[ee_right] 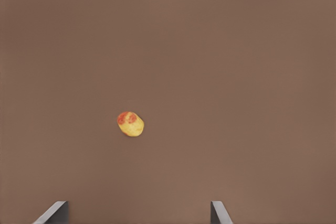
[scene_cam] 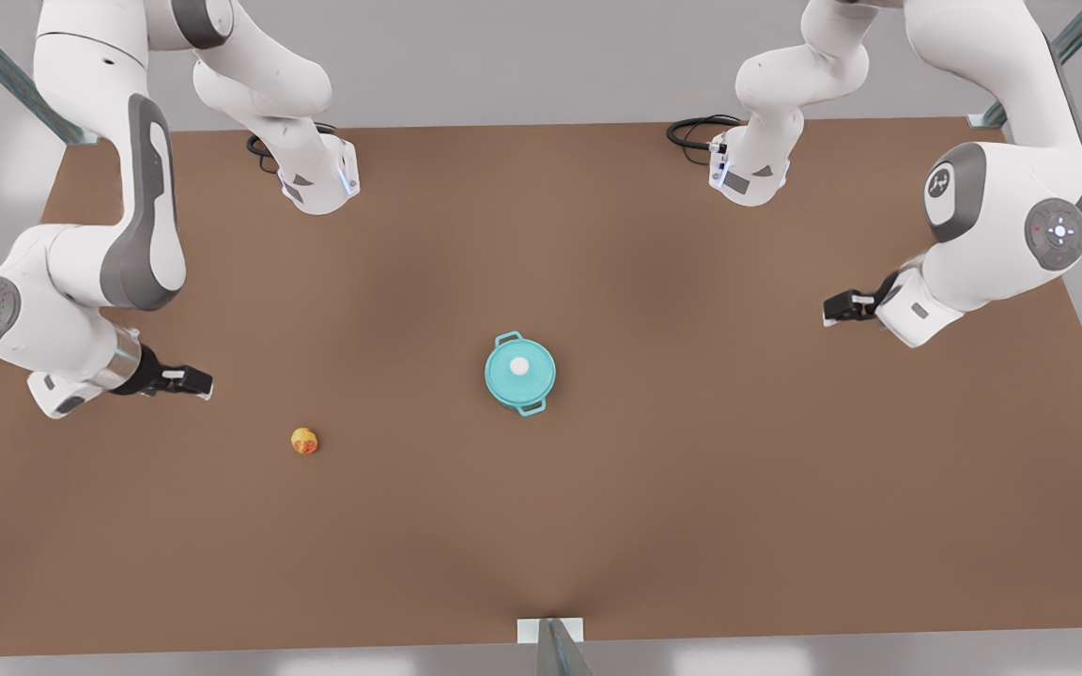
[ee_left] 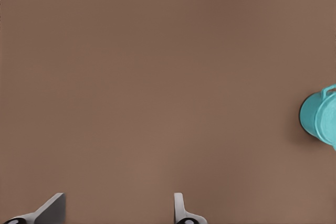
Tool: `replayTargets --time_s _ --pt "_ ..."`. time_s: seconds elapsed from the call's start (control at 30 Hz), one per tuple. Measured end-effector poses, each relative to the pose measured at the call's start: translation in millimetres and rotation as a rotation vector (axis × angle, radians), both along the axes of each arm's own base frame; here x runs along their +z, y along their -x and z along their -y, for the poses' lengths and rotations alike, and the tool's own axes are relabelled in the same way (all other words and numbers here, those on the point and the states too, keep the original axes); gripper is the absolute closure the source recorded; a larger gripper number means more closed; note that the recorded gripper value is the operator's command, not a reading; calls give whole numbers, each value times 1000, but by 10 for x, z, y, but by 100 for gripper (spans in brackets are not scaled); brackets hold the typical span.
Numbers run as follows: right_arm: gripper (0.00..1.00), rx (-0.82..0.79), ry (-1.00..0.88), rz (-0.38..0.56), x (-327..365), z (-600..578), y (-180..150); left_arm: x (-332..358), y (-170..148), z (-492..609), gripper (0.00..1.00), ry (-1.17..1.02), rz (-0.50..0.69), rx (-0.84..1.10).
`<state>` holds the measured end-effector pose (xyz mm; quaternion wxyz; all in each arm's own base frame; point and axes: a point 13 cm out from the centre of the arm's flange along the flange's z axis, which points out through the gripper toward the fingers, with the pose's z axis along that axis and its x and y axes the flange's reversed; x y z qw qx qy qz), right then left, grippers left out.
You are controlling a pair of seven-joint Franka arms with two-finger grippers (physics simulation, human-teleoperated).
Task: Open the pot lid and put the potato into the pot
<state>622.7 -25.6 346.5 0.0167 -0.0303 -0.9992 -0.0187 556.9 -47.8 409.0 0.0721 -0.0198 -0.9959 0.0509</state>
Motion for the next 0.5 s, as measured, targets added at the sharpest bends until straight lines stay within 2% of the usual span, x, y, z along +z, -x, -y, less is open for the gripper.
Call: replayTargets --time_s 0.13,0.23,0.37,0.5 --pt "0 98 64 22 16 -299 -91 33 -61 96 0 20 10 0" --pt "0 182 77 9 -77 -533 -102 -28 35 1004 0 29 6 -137" --pt "0 319 73 -53 -573 -1042 -84 -537 617 3347 0 16 0 -439" --pt "0 401 69 -76 -1096 -1246 40 -1230 971 4542 0 -42 44 -491"
